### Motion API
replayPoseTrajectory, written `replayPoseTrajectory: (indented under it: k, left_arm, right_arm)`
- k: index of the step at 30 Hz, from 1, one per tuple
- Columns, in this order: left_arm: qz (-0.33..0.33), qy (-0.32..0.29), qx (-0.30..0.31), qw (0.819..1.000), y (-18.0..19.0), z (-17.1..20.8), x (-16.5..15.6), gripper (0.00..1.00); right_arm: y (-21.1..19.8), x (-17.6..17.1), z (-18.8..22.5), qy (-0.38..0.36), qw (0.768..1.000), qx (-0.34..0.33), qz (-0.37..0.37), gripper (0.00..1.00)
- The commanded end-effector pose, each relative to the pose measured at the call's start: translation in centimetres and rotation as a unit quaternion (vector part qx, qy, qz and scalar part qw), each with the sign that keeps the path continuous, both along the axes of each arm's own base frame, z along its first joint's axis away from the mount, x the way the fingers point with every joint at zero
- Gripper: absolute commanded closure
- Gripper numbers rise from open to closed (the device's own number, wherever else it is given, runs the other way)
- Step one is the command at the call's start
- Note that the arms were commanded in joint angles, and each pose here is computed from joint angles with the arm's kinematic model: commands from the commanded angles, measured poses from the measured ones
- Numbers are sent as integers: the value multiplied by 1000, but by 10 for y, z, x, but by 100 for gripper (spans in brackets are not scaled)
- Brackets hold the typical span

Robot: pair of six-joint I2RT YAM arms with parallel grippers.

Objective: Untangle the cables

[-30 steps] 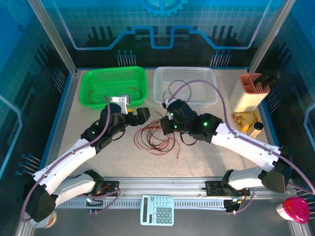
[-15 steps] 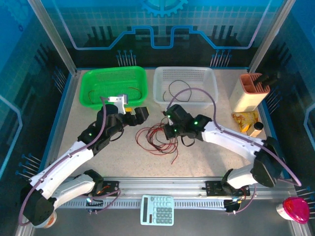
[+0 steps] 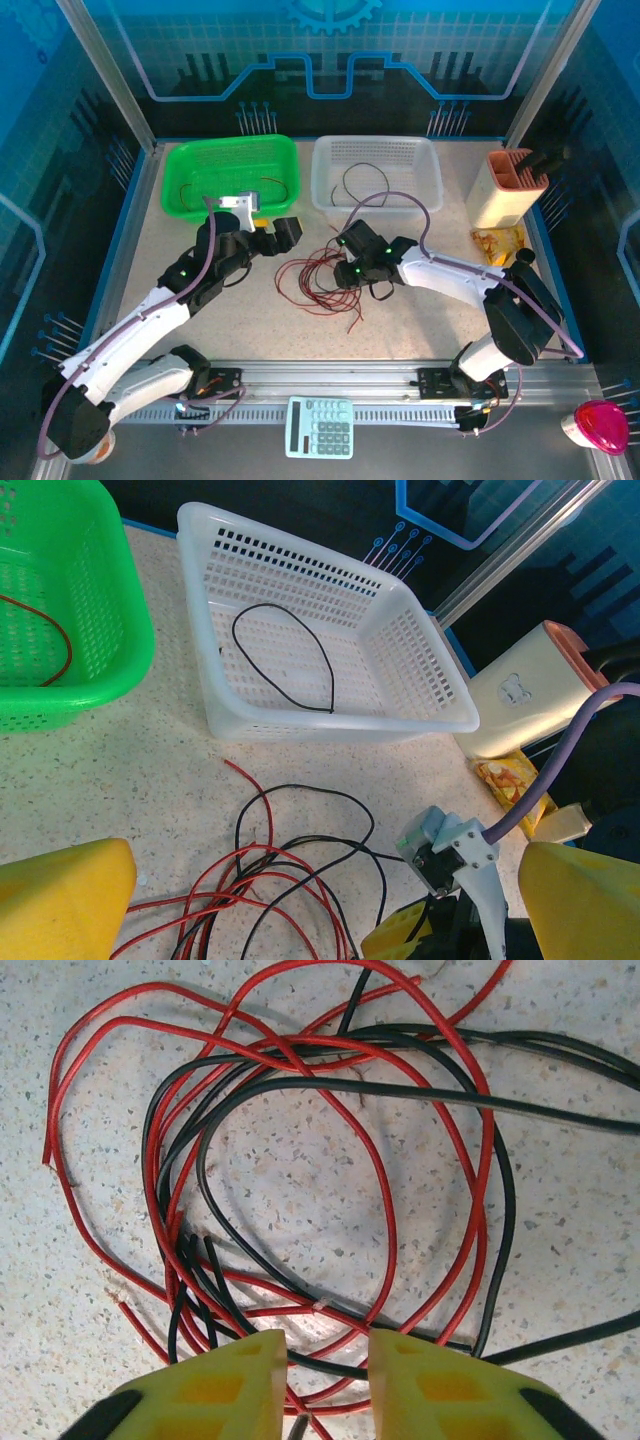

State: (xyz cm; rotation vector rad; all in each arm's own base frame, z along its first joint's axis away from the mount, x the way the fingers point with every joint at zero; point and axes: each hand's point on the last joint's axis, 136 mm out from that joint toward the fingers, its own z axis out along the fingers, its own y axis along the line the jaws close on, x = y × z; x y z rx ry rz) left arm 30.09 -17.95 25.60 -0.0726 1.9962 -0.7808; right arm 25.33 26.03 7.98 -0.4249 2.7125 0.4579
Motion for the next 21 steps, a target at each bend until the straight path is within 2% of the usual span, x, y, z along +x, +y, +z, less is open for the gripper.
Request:
replayPoseTrajectory:
  k: [1, 4, 8, 16, 21]
  left_arm:
    - [7, -3, -10, 1000, 2, 0, 3, 1]
    - [7, -5, -9, 1000, 2, 1, 3, 1]
    - [6, -5, -7, 1000, 3, 1, 3, 1]
    - [-11, 6, -11, 1000, -5, -8, 6, 1]
    - [-21, 3, -17, 1000, -11, -3, 9, 1]
  right_arm:
    - [2, 9, 6, -8, 1000, 13, -5, 81]
    - [-1, 10, 8, -8, 1000, 19, -12, 100]
    - [2, 15, 36, -26, 998, 52, -9, 100]
    - [17, 34, 177, -118, 979, 161, 45, 100]
    - [26, 37, 246, -157, 962, 208, 79, 100]
